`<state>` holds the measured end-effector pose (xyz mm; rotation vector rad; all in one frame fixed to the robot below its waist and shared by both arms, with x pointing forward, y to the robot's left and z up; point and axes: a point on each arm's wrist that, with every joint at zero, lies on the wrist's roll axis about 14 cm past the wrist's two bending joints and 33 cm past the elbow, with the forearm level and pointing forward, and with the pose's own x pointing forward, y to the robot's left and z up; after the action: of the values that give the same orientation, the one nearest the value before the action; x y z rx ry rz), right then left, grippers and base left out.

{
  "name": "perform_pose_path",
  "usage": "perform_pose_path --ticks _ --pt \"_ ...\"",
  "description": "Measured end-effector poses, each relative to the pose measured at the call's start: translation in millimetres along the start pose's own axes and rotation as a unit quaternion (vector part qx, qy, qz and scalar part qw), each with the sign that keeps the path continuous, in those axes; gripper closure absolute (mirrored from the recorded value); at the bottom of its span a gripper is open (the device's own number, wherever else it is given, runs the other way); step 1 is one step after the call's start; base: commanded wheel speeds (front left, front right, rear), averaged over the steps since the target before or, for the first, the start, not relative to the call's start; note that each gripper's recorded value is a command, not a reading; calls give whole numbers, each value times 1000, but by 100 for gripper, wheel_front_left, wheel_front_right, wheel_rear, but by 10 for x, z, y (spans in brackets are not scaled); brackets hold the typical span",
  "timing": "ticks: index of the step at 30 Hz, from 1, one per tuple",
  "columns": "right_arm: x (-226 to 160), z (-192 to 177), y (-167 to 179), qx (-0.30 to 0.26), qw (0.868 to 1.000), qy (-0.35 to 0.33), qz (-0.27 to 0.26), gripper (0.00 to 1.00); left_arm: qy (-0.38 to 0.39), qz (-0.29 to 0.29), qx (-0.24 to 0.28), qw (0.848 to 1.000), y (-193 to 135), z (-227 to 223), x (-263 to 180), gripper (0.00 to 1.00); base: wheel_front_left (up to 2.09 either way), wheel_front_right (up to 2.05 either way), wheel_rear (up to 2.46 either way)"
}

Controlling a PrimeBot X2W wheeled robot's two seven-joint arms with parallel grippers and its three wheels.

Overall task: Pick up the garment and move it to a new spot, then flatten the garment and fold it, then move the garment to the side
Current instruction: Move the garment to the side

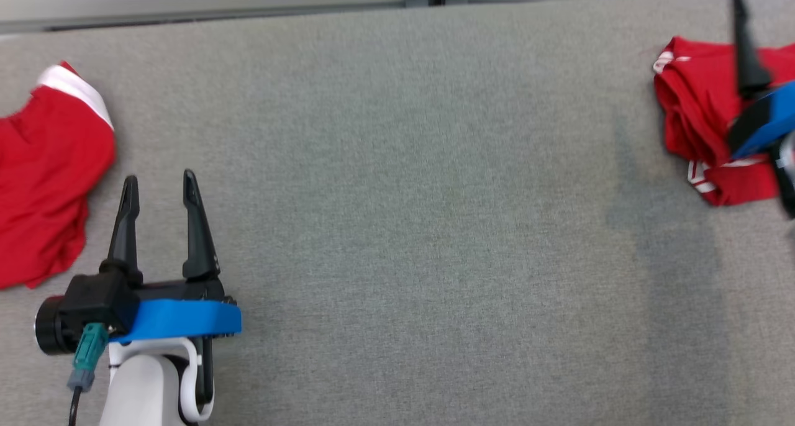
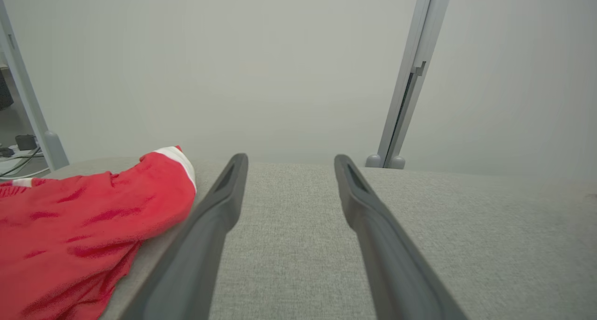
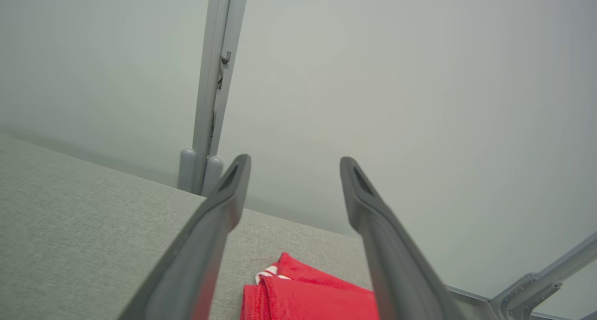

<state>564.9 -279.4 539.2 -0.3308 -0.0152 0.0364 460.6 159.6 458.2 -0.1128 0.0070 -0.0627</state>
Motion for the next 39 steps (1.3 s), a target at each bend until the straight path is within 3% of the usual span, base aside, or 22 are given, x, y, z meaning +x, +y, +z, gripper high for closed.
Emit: perform_pose_path --ticks 7,13,23,34,39 --pt "-215 338 768 84 993 -49 64 0 -10 20 -3 1000 100 161 -301 0 0 0 0" --pt "-548 353 1082 143 985 -51 81 0 -18 32 -4 999 158 272 -527 0 0 0 0" --pt "-1124 241 1121 210 975 -53 49 0 -31 42 -2 999 208 386 -761 0 0 0 0" --pt "-1523 340 1111 223 973 -53 30 0 -29 52 4 998 261 384 -943 0 0 0 0" --pt "-1657 217 1144 228 973 -27 26 0 -24 55 7 998 288 356 -975 0 0 0 0"
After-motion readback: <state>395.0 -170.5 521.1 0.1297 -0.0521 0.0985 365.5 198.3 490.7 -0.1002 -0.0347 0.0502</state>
